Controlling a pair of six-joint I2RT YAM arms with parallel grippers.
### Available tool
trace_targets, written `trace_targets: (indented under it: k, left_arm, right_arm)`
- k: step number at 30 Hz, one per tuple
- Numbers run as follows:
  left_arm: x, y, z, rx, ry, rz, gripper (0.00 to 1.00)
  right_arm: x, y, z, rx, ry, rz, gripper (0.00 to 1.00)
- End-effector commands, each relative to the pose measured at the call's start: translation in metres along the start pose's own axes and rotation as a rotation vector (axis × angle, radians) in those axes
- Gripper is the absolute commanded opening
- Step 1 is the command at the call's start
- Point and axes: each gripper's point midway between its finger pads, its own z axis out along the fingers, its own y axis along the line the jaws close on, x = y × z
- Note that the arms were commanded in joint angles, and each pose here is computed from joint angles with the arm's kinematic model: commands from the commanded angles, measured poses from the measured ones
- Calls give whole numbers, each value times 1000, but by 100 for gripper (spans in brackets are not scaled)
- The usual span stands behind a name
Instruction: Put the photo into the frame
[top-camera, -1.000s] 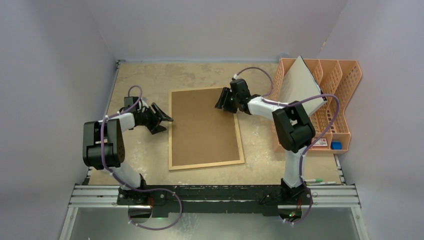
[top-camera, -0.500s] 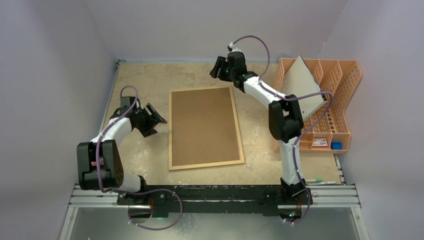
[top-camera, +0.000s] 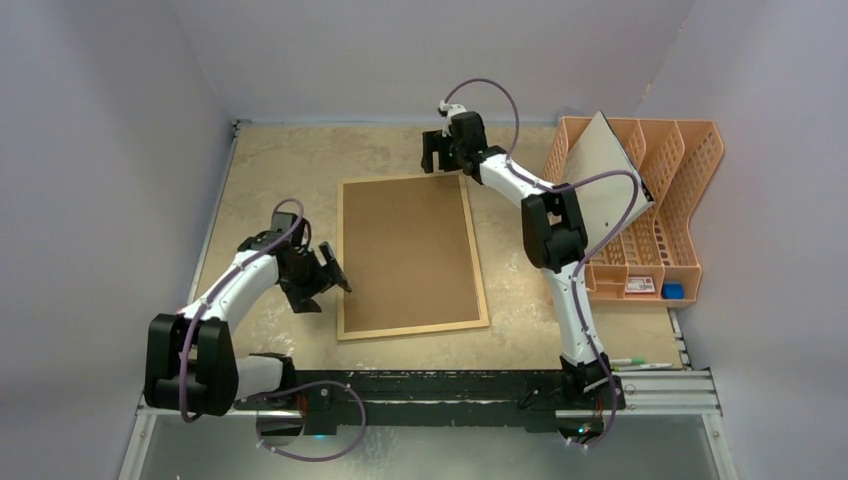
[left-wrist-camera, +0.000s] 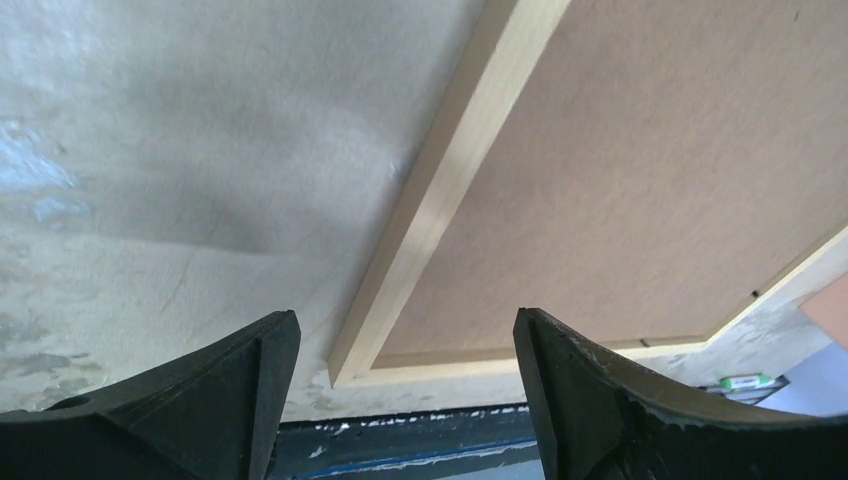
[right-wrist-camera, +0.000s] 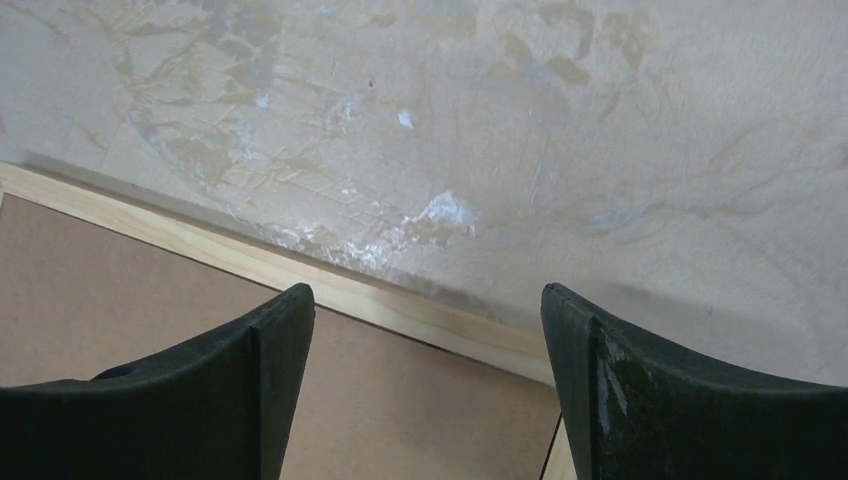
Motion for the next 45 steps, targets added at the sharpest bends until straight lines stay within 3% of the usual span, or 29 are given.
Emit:
trace_targets:
  k: [1, 5, 12, 21, 28, 34, 39, 45]
  left_arm:
    - [39, 8, -6, 1, 107, 65, 83]
    - [66, 5, 0, 33, 176, 125, 83]
    - [100, -36, 2, 181, 216, 250, 83]
    - [108, -25, 18, 101, 197, 258, 82]
    - [132, -33, 23, 131, 207, 321, 82]
    - [131, -38, 29, 101, 69, 411, 81]
    - [99, -43, 26, 61, -115, 362, 81]
    - [60, -38, 19, 3, -240, 311, 84]
  right_arm:
    - [-15, 2, 2, -63, -4, -107, 86]
    - [2, 2, 15, -99, 45, -127, 86]
    - [18, 9, 14, -179, 91, -138, 86]
    - [34, 7, 13, -175, 124, -112, 85]
    - [40, -6, 17, -119, 134, -90, 84]
    - [47, -9, 14, -124, 143, -49, 84]
    - [49, -7, 6, -144, 153, -41, 82]
    - [60, -28, -21, -198, 192, 165, 76]
